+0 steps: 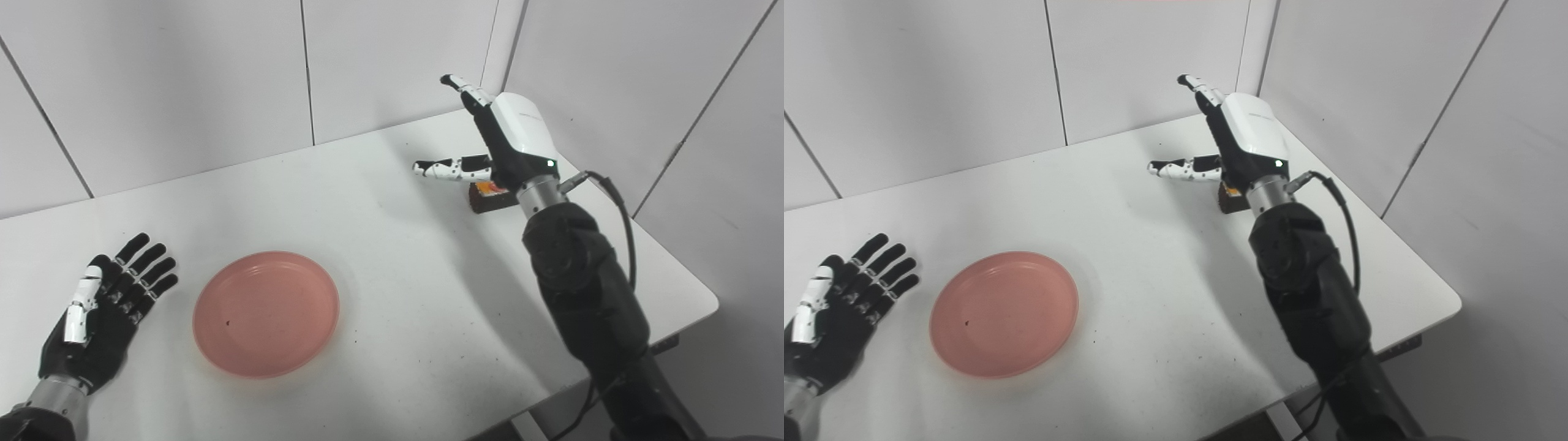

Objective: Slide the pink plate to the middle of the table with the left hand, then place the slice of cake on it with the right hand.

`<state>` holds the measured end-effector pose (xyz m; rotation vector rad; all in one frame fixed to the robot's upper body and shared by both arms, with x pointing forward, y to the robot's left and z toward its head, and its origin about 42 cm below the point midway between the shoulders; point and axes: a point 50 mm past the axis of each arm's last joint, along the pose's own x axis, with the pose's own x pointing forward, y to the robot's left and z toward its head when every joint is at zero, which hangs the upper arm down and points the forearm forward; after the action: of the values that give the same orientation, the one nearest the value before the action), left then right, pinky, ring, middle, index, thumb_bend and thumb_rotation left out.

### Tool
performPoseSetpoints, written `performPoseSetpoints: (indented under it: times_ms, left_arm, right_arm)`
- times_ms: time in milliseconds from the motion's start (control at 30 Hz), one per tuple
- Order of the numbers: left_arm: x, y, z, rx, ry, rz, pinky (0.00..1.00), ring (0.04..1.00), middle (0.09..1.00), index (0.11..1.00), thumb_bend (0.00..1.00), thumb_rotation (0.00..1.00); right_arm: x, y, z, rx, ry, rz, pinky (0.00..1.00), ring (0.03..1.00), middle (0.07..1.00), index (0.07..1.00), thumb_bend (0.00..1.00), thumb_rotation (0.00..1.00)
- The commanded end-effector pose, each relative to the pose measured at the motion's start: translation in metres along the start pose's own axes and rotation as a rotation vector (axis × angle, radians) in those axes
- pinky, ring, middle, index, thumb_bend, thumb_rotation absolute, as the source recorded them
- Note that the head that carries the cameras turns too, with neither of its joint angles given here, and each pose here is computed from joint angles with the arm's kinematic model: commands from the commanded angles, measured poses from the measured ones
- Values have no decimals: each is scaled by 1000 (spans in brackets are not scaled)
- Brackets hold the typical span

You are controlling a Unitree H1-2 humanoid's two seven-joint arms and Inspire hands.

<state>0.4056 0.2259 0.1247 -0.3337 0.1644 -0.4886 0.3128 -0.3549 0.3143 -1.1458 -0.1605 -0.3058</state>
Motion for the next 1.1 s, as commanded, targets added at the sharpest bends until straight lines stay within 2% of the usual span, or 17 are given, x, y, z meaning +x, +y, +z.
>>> performPoseSetpoints:
  times_ms: [0,67,200,333,567,667,800,967,1067]
  left_arm:
    - [-26,24,-46,-29,178,106,848,848,861,851,442,885]
    - [-26,26,-48,-31,180,109,838,841,855,846,452,862]
    - [-27,30,-50,-30,183,111,828,833,849,846,439,878]
    - [-27,29,-50,-35,181,111,830,832,845,836,465,825]
    - [-27,28,-49,-33,181,108,840,840,852,845,458,832]
    - [-28,28,-49,-29,183,108,840,840,855,851,457,834]
    - [-27,29,-50,-28,185,111,837,838,854,850,459,836]
    - [-28,27,-49,-30,183,109,811,825,843,834,473,814]
    - [-28,26,-48,-31,181,106,836,844,860,849,471,817]
  right_arm:
    - [9,-28,5,-20,-18,-58,700,837,884,885,936,399]
    - [11,-34,1,-30,-6,-31,697,835,884,887,948,392]
    - [15,-45,-8,-43,21,34,725,851,892,886,974,370]
    - [18,-51,-13,-48,42,78,761,881,909,895,972,335]
    - [25,-70,-27,-69,106,178,798,917,935,926,1000,363]
    - [28,-72,-31,-86,130,213,779,908,932,941,1000,389]
    - [34,-70,-37,-106,153,252,776,903,939,948,1000,326]
    - [41,-65,-45,-144,186,260,787,912,952,945,1000,312]
    - [44,-61,-48,-159,199,270,812,938,965,952,1000,339]
